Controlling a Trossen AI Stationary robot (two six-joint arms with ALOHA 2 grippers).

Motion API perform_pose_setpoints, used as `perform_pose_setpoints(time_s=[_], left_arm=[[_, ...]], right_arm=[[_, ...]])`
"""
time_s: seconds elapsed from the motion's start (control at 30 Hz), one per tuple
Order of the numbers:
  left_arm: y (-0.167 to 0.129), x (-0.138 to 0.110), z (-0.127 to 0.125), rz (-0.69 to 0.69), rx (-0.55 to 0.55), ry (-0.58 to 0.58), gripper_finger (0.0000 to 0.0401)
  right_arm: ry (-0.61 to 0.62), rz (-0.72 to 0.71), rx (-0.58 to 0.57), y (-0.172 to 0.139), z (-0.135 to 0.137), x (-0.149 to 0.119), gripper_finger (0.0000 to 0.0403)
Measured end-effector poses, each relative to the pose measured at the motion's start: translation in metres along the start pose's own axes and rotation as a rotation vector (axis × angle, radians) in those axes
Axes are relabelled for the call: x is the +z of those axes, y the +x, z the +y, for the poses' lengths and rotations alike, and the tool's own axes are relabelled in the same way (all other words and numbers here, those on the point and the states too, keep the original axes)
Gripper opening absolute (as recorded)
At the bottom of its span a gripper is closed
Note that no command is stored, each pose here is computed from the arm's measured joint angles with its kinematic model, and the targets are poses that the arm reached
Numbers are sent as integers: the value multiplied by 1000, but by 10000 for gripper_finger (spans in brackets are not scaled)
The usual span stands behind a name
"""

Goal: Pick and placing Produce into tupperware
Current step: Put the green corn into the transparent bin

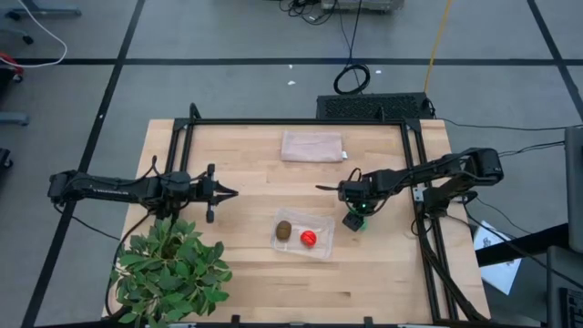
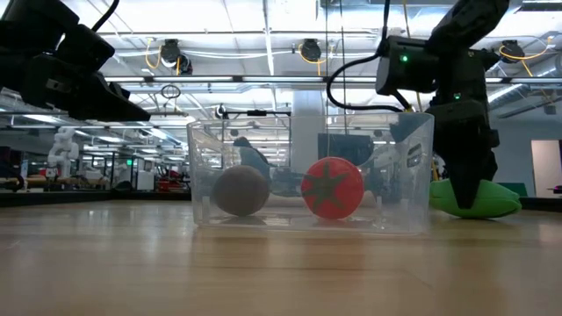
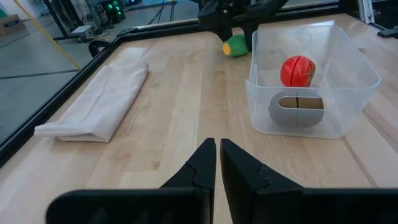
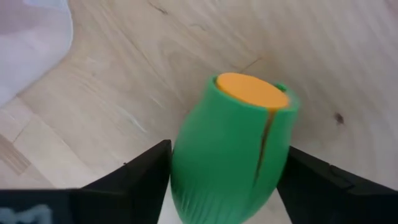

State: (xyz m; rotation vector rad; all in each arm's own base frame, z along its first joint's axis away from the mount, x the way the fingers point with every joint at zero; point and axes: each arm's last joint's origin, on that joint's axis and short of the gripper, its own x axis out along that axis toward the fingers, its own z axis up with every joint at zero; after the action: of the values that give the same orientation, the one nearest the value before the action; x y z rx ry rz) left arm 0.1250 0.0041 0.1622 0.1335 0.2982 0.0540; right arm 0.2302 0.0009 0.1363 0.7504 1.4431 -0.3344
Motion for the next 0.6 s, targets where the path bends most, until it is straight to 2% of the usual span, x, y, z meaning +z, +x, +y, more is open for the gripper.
perform_pose_setpoints(time_s=[0.23, 0.6], left_arm=[[0, 0, 0, -1, 0, 0, 28], [0, 0, 0, -2, 0, -3, 28]], right_arm=[[-16, -8, 8, -1, 0, 0, 199], [-63, -116, 105, -23, 5, -3, 215]])
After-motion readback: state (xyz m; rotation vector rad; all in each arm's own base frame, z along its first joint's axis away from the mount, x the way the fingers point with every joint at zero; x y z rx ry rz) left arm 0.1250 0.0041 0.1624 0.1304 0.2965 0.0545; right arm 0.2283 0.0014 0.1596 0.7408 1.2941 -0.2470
